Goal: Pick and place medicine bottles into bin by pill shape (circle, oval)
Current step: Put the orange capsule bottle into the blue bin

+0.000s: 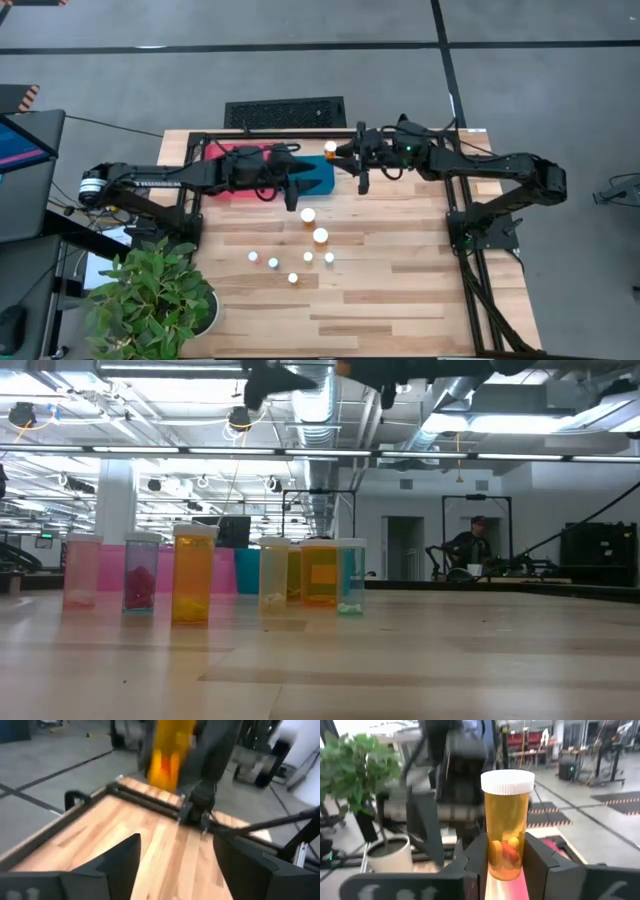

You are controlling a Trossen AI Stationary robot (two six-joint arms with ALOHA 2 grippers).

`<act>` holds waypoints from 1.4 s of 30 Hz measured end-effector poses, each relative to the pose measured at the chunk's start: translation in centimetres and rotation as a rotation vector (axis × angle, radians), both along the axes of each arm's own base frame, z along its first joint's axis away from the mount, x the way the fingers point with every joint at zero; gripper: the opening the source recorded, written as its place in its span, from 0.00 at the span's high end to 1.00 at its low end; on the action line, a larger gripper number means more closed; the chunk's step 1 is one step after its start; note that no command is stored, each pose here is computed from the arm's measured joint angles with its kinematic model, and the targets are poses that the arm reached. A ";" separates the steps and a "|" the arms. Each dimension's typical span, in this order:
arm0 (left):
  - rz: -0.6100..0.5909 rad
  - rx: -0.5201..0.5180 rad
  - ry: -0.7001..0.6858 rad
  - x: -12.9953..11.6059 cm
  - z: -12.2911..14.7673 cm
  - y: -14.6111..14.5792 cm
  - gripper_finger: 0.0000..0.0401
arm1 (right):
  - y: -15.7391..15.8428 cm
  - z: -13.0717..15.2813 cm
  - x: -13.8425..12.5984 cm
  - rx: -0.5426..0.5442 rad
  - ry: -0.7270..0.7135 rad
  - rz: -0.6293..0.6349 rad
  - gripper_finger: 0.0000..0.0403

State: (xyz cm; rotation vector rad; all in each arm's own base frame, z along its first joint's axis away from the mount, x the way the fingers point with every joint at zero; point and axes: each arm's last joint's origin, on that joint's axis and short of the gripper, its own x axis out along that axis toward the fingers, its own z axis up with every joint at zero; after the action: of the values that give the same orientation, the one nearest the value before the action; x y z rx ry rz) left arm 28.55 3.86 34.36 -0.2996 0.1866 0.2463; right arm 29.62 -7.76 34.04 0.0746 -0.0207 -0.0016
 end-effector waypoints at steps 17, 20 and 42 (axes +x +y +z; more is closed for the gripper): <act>-0.169 0.059 0.291 -0.3 5.5 2.3 0.34 | 2.0 -2.5 0.5 0.032 0.233 0.078 0.75; -0.252 0.052 0.398 1.6 5.4 2.4 0.34 | 2.3 -3.1 0.6 0.043 0.282 0.090 0.74; -0.425 0.157 0.572 6.7 5.6 1.2 0.34 | 3.5 -4.1 0.6 0.060 0.379 0.126 0.74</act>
State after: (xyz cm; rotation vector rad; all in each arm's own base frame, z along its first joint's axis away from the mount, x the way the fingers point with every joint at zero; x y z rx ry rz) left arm 35.29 5.01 39.97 -0.0216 0.7822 -0.0826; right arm 30.26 -4.28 29.93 0.1348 0.3631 0.1097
